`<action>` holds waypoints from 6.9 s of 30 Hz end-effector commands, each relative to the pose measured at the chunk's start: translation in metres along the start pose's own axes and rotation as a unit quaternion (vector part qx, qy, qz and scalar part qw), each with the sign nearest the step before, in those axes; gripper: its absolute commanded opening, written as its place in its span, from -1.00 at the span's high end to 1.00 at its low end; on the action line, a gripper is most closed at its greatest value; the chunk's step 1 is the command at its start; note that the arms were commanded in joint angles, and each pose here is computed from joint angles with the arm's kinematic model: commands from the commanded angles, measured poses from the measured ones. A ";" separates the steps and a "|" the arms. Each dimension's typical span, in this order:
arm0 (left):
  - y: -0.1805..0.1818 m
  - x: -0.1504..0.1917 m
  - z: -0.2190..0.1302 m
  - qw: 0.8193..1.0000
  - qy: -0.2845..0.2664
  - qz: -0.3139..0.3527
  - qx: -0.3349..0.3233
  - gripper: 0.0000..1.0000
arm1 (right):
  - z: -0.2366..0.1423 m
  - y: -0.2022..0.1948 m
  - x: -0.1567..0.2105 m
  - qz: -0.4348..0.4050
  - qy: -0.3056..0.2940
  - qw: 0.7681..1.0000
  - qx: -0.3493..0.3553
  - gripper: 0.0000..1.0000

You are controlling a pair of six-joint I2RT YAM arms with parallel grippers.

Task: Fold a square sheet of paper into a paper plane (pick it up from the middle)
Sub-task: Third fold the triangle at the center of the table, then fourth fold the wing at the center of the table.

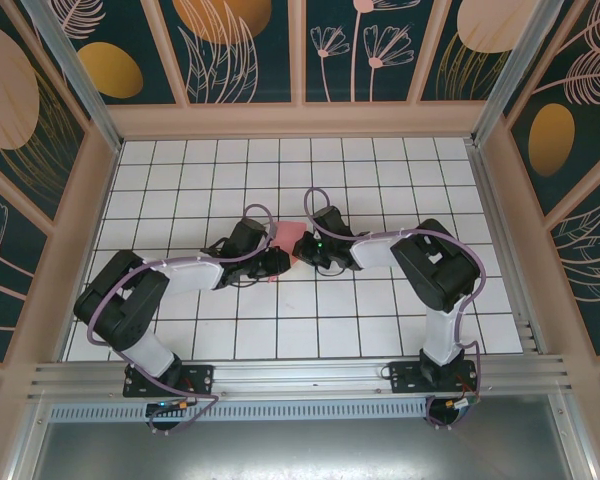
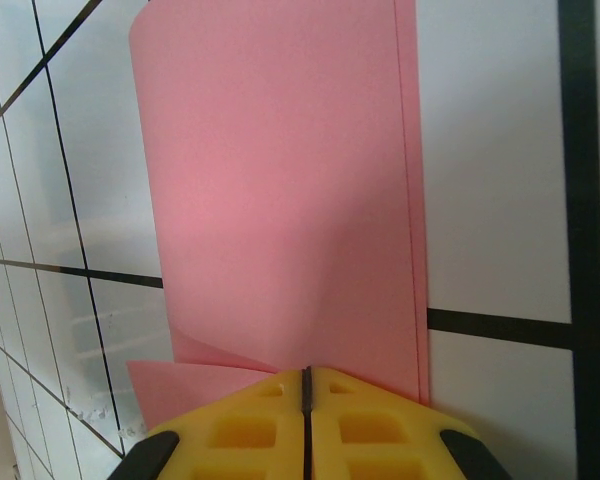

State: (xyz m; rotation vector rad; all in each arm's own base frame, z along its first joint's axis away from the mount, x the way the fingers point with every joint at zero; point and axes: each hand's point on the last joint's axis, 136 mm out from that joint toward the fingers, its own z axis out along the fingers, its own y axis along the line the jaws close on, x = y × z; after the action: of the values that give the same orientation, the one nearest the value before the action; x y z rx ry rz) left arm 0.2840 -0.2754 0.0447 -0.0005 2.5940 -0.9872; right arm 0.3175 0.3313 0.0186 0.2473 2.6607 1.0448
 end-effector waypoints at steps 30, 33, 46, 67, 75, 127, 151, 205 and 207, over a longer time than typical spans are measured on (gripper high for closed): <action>0.006 0.008 -0.005 1.000 0.002 -0.015 -0.005 0.74 | 0.013 -0.051 0.023 0.032 0.031 0.996 0.081 0.84; 0.005 0.012 -0.006 1.000 0.003 -0.024 0.005 0.74 | 0.013 -0.052 0.023 0.033 0.031 0.996 0.080 0.84; 0.042 0.022 -0.002 0.997 0.000 -0.036 -0.066 0.80 | 0.013 -0.061 0.029 0.036 0.036 0.995 0.087 0.84; 0.076 0.049 -0.008 0.994 0.005 -0.053 -0.099 0.83 | 0.013 -0.072 0.033 0.039 0.041 0.992 0.109 0.84; 0.084 0.071 -0.021 0.994 0.015 -0.078 -0.080 0.83 | 0.011 -0.081 0.035 0.040 0.043 0.990 0.126 0.85; 0.069 0.032 -0.005 0.995 -0.004 -0.050 -0.089 1.00 | 0.007 0.036 0.032 -0.059 0.013 0.998 -0.012 0.83; 0.075 0.041 -0.008 0.993 0.011 -0.052 -0.101 1.00 | -0.047 -0.023 -0.052 -0.017 -0.073 0.995 0.065 0.86; -0.002 -0.021 -0.043 0.997 -0.068 0.023 -0.017 0.84 | -0.027 0.039 -0.012 -0.028 -0.035 0.999 -0.007 0.60; -0.009 -0.031 -0.040 0.997 -0.077 0.023 -0.012 0.83 | -0.038 0.041 -0.019 -0.014 -0.054 0.998 -0.017 0.49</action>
State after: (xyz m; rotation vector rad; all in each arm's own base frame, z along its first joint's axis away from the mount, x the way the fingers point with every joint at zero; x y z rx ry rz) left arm 0.2781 -0.2405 0.0693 -0.0359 2.5344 -0.8655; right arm 0.3153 0.3400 0.0432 0.1967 2.6468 0.9937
